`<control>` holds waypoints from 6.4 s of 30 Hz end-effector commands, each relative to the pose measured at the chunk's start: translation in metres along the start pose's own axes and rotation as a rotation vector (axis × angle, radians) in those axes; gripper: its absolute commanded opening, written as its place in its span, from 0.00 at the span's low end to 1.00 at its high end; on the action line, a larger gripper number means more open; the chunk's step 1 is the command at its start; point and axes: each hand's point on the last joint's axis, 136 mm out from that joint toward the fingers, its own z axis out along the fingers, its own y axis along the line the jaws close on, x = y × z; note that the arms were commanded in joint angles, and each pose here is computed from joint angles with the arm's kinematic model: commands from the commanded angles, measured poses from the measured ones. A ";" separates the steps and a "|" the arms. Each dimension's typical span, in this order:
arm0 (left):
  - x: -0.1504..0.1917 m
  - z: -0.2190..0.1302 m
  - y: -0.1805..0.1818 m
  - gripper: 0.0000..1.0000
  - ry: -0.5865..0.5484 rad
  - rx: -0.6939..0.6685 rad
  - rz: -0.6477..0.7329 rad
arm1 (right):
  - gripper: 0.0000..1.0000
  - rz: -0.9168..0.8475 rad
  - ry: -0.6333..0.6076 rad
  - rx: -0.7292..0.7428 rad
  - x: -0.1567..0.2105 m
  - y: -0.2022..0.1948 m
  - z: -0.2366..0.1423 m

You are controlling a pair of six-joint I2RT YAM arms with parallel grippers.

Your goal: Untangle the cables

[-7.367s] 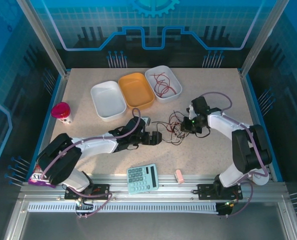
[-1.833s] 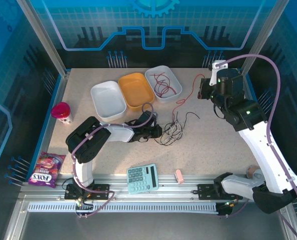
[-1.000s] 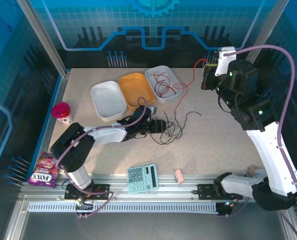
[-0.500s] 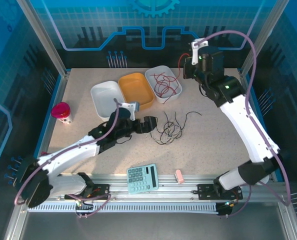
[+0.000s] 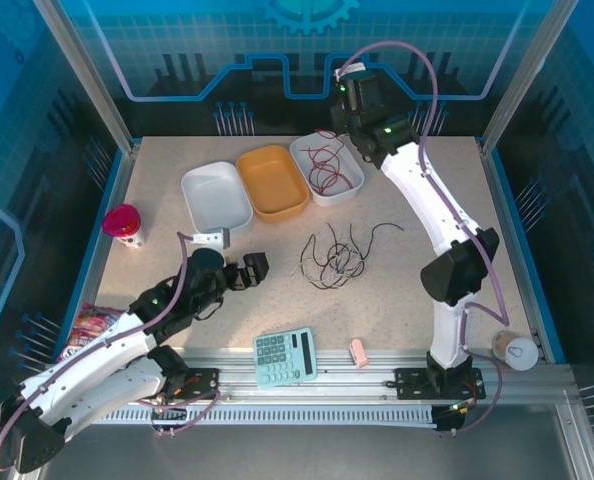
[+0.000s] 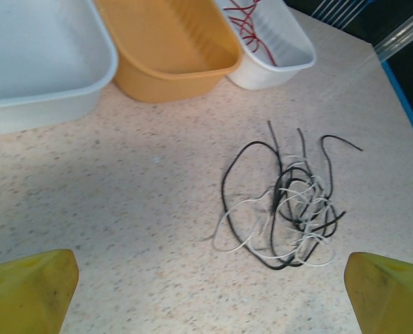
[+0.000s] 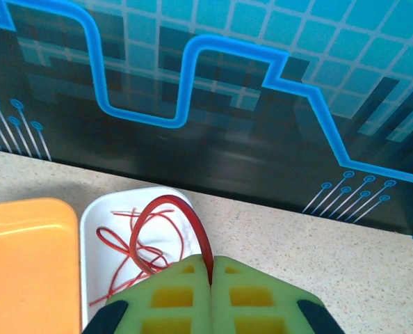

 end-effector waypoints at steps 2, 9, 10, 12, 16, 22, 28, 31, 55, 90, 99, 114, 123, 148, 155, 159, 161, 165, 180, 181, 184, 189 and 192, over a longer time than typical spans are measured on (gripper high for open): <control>0.006 -0.002 0.021 0.99 -0.002 -0.075 -0.003 | 0.00 -0.019 0.026 0.074 0.001 -0.010 0.009; 0.006 0.002 0.024 0.99 0.003 -0.088 -0.005 | 0.00 -0.015 0.103 0.115 0.021 -0.021 0.019; 0.006 0.003 0.025 0.99 0.000 -0.090 -0.006 | 0.00 -0.015 0.113 0.117 0.024 -0.023 0.019; 0.006 0.005 0.025 0.99 0.001 -0.094 -0.006 | 0.00 -0.018 0.123 0.118 0.027 -0.024 0.017; 0.008 0.007 0.027 0.99 0.001 -0.098 -0.012 | 0.00 -0.033 0.149 0.135 0.037 -0.028 0.017; 0.011 0.008 0.029 0.99 0.009 -0.102 -0.011 | 0.00 -0.044 0.189 0.196 0.050 -0.042 0.023; 0.012 0.009 0.029 0.99 0.011 -0.102 -0.009 | 0.00 -0.019 0.212 0.170 0.061 -0.038 0.040; 0.012 0.010 0.029 0.99 0.011 -0.103 -0.006 | 0.00 0.002 0.229 0.143 0.070 -0.028 0.054; 0.021 0.015 0.031 0.99 0.040 -0.104 -0.014 | 0.00 0.164 0.204 0.172 0.113 0.016 0.125; 0.025 0.018 0.033 0.99 0.046 -0.106 -0.026 | 0.13 0.248 0.594 -0.151 0.227 0.064 0.157; 0.019 0.017 0.026 0.99 0.044 -0.085 -0.024 | 0.33 0.226 0.506 -0.184 0.182 0.057 0.124; 0.012 0.016 0.014 0.99 0.039 -0.046 -0.026 | 0.47 0.236 0.379 -0.216 0.133 0.038 0.059; 0.007 0.022 0.002 0.99 0.057 -0.022 -0.007 | 0.49 0.240 0.358 -0.241 0.147 0.031 0.016; 0.039 0.088 -0.054 0.73 0.523 0.015 0.254 | 1.00 0.459 0.374 -0.027 0.286 -0.058 -0.131; 0.062 0.097 -0.055 0.58 0.632 0.041 0.315 | 1.00 0.521 0.365 0.034 0.306 -0.074 -0.141; 0.069 0.109 -0.048 0.57 0.658 0.012 0.351 | 1.00 0.538 0.388 0.074 0.314 -0.078 -0.139; 0.071 0.116 -0.047 0.56 0.669 0.005 0.371 | 1.00 0.542 0.403 0.091 0.318 -0.079 -0.137; 0.078 0.130 -0.044 0.49 0.691 -0.006 0.400 | 1.00 0.549 0.419 0.122 0.322 -0.082 -0.137; 0.101 0.148 -0.042 0.09 0.762 0.015 0.382 | 1.00 0.472 0.502 0.001 0.326 -0.053 -0.126; 0.100 0.146 -0.044 0.04 0.759 0.023 0.378 | 1.00 0.467 0.505 -0.012 0.327 -0.049 -0.124; 0.092 0.136 -0.049 0.00 0.738 0.040 0.373 | 1.00 0.465 0.511 -0.035 0.328 -0.040 -0.120; 0.075 0.113 -0.059 0.00 0.691 0.067 0.369 | 1.00 0.457 0.523 -0.097 0.326 -0.020 -0.112; 0.065 0.099 -0.065 0.00 0.655 0.093 0.350 | 1.00 0.436 0.542 -0.152 0.324 -0.005 -0.107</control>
